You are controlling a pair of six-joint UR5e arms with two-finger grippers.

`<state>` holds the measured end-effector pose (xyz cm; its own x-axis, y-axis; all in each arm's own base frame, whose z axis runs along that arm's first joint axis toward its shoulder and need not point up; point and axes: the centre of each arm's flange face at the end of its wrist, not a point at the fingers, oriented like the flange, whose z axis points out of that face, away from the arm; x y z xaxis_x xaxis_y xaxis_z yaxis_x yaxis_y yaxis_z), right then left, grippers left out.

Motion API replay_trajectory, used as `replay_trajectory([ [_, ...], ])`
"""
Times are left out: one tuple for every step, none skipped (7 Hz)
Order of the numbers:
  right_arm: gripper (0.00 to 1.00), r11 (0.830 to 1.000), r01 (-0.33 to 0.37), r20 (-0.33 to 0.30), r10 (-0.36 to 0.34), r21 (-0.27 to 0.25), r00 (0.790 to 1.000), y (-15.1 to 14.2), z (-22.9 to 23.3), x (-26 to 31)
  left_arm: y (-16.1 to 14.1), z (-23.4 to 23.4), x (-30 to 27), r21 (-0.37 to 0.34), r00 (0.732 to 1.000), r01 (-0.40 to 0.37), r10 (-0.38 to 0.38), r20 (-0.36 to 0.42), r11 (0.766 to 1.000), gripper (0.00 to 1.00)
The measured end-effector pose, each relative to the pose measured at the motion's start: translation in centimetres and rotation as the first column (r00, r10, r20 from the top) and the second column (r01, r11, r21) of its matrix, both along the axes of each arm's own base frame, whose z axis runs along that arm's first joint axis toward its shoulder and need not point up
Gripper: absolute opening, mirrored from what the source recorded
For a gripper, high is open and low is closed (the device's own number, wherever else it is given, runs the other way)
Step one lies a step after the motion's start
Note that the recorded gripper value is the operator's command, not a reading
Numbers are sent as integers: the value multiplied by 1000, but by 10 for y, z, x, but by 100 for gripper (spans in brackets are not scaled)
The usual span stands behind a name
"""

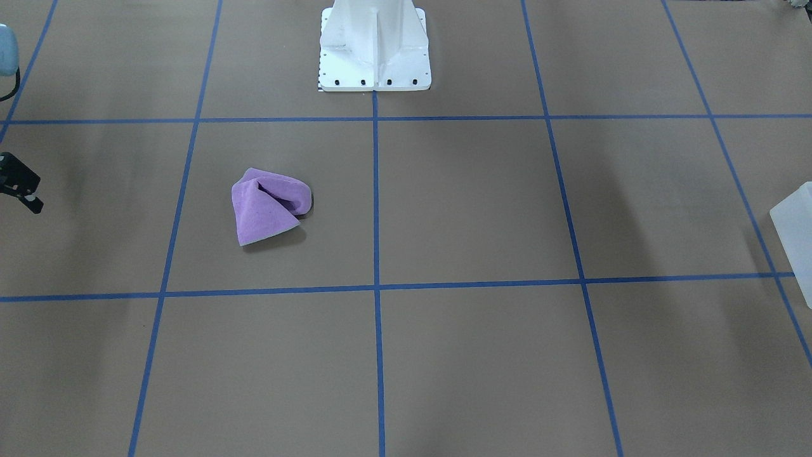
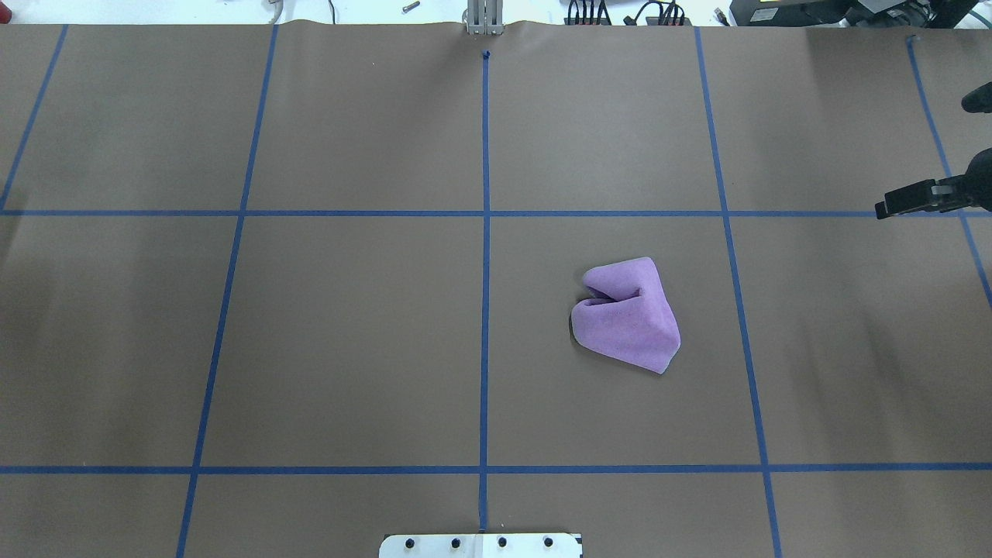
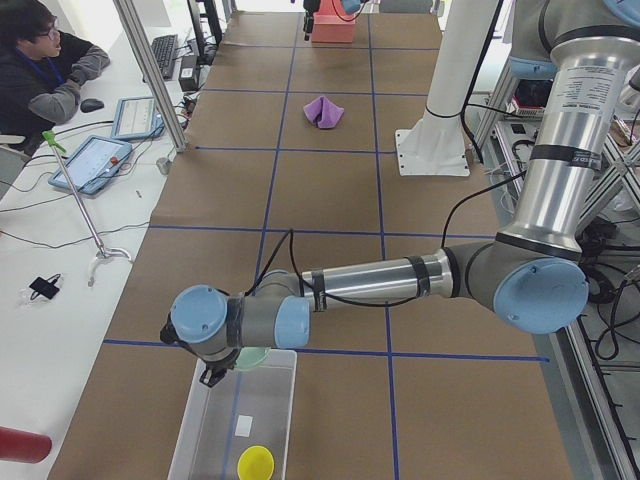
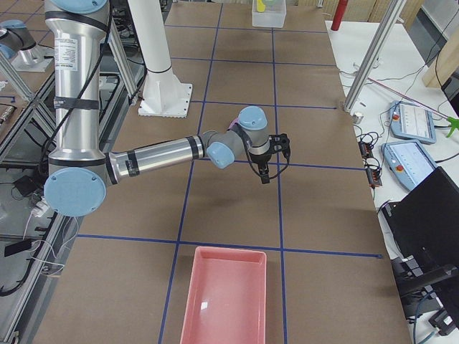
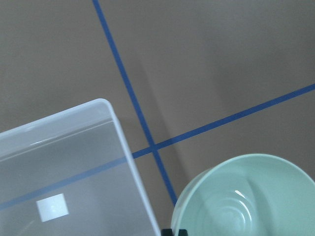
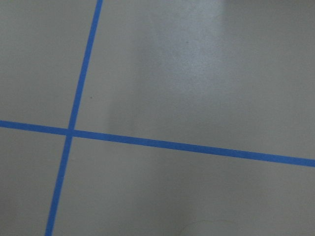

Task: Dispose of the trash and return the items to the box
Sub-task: 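Place the green bowl in the clear bin while the right gripper approaches the cloth, then lower the right gripper over the purple cloth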

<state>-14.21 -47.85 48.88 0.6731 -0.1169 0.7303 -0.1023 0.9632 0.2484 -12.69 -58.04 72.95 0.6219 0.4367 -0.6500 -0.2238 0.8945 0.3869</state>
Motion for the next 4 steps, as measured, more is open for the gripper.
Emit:
replay_trajectory([
  [100, 1000, -6, 15, 6, 0, 1000, -1, -12, -17, -10, 33, -3, 9, 1000, -4, 4, 4, 1000, 0],
  [100, 1000, -14, 21, 14, -1, 1000, -2, -22, -34, -12, 58, -3, 14, 1000, -6, 5, 14, 1000, 0],
  [100, 1000, -21, 24, 21, -3, 999, -2, -30, -49, -8, 79, -2, 13, 1000, -7, 7, 28, 1000, 0],
  [100, 1000, -23, 26, 23, -4, 999, -2, -34, -58, -4, 94, 1, 5, 999, -4, 4, 37, 1000, 0],
])
